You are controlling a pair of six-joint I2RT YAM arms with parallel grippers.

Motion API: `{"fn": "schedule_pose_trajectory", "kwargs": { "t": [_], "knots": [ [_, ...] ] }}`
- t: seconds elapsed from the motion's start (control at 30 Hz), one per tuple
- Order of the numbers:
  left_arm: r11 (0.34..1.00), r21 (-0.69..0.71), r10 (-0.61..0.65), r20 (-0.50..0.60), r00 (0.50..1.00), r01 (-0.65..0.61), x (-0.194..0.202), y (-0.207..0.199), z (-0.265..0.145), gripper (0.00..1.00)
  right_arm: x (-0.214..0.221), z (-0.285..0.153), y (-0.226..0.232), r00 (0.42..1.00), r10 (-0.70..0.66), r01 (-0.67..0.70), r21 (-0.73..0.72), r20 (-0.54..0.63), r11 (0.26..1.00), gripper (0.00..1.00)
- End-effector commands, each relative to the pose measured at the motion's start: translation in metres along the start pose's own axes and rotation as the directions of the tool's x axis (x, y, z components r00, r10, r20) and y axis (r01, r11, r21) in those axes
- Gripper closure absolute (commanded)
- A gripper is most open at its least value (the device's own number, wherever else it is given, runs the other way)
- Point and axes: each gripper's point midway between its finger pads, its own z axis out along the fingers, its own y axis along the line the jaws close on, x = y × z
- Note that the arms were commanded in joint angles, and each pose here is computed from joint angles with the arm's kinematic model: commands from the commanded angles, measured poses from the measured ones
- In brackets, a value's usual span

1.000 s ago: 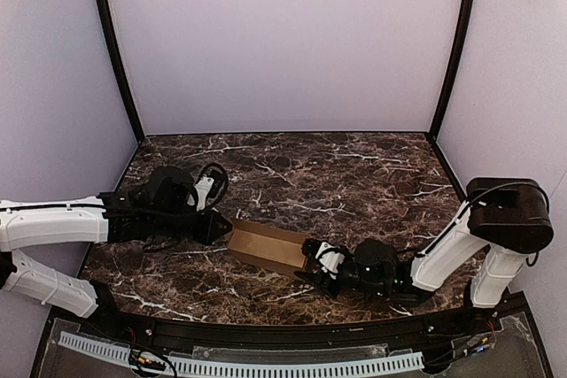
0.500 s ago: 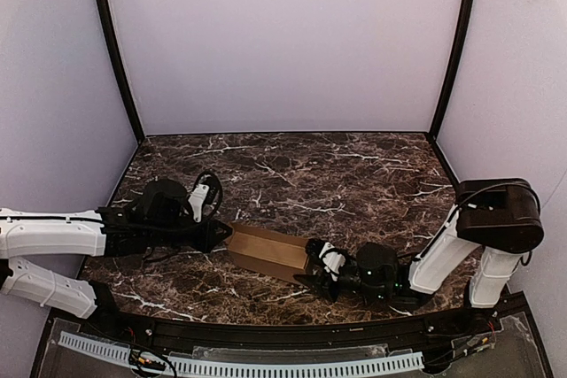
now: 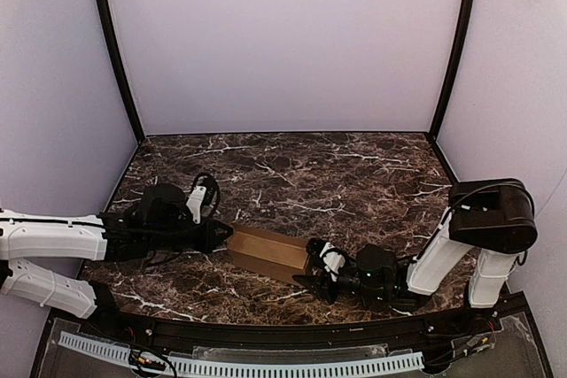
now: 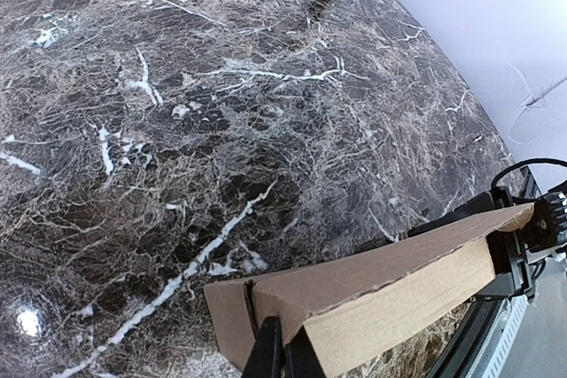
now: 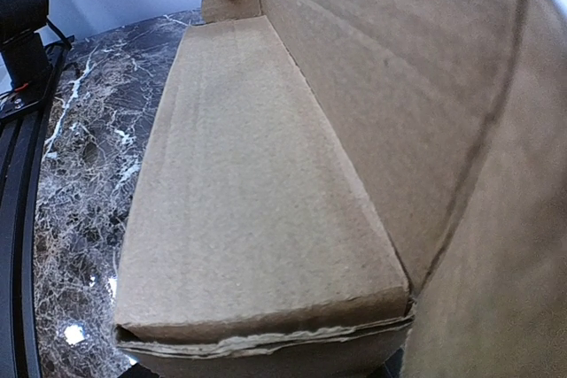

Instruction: Fold the paper box

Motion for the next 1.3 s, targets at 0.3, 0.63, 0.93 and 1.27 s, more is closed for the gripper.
{"fn": "schedule_pose_trajectory", "kwargs": {
  "t": [0.3, 0.63, 0.93, 1.27],
  "knots": [
    [0.988, -0.153, -0.031, -0.203, 0.979, 0.0, 0.081, 0.045, -0.007, 1.0, -0.002, -0.009, -0.035, 0.993, 0.106, -0.115, 0.171, 0.057, 0.979, 0.76],
    [0.981, -0.194, -0.009, -0.183, 0.983, -0.027, 0.084, 0.045, -0.008, 1.0, 0.0, -0.009, -0.038, 0.988, 0.142, -0.15, 0.193, 0.057, 0.97, 0.73],
    [0.966, -0.246, 0.034, -0.199, 0.979, -0.083, 0.088, 0.039, -0.005, 1.0, 0.005, -0.009, -0.041, 0.985, 0.167, -0.172, 0.213, 0.042, 0.962, 0.71],
    [0.957, -0.279, 0.02, -0.229, 0.973, -0.086, 0.11, 0.046, -0.01, 1.0, 0.006, -0.012, -0.042, 0.985, 0.171, -0.175, 0.217, 0.038, 0.96, 0.71]
  ]
}}
